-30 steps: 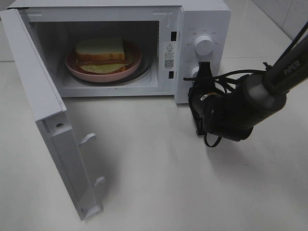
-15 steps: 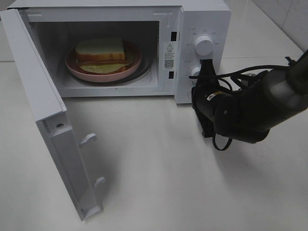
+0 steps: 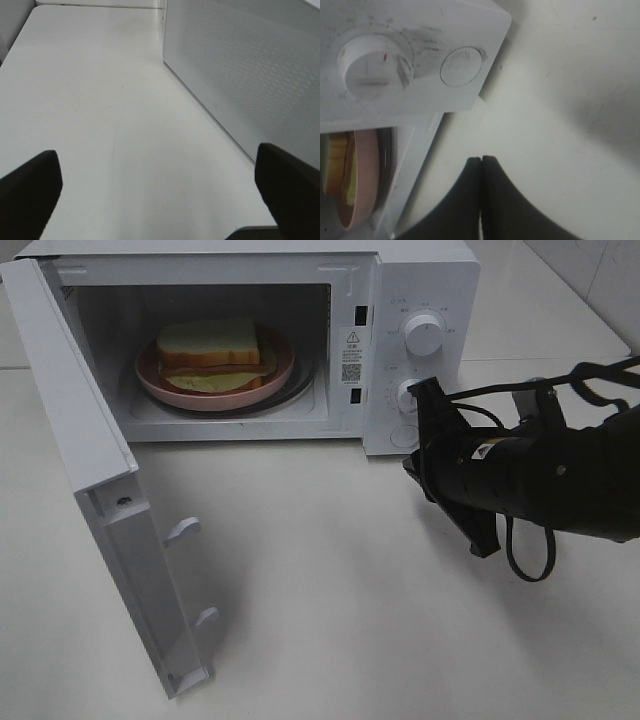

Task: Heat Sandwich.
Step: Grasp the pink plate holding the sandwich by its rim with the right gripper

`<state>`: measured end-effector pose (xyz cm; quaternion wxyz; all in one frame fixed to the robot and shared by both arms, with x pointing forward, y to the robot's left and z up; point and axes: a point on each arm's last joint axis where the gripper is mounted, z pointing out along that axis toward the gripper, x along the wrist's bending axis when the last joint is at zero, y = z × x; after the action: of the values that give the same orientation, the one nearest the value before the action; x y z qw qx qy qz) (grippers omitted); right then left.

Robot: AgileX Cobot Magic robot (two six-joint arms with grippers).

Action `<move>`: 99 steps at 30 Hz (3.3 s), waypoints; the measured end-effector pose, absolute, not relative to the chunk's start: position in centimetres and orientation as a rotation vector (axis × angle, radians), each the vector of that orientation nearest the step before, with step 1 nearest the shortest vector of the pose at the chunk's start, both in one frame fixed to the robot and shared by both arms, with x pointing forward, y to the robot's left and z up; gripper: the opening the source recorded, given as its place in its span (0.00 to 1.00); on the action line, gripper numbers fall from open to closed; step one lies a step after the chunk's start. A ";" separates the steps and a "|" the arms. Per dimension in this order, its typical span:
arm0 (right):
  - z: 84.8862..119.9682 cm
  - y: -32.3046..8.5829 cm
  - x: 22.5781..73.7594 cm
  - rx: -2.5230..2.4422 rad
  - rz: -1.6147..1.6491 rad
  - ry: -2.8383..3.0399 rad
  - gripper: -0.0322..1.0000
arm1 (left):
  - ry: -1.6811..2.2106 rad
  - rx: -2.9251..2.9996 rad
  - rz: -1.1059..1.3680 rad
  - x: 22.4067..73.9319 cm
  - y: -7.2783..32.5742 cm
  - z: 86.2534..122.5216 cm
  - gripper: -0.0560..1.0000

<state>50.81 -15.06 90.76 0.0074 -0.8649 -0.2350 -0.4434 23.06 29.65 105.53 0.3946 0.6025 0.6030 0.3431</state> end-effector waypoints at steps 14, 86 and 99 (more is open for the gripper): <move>95.6 -15.0 48.1 -2.492 -1.322 -1.463 0.06 | 1.529 1.528 0.870 23.1 29.7 105.5 0.99; 100.7 -15.3 45.4 0.399 -0.311 -3.320 0.36 | 1.529 1.528 0.870 23.1 29.7 105.5 0.99; 100.7 -15.9 46.1 0.306 -0.199 -3.404 0.91 | 1.529 1.528 0.870 23.1 29.7 105.5 0.99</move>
<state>46.13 -15.89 100.72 -0.1404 0.0885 -0.9845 -0.0575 23.06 29.65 105.53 0.3946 0.6025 0.6030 0.3431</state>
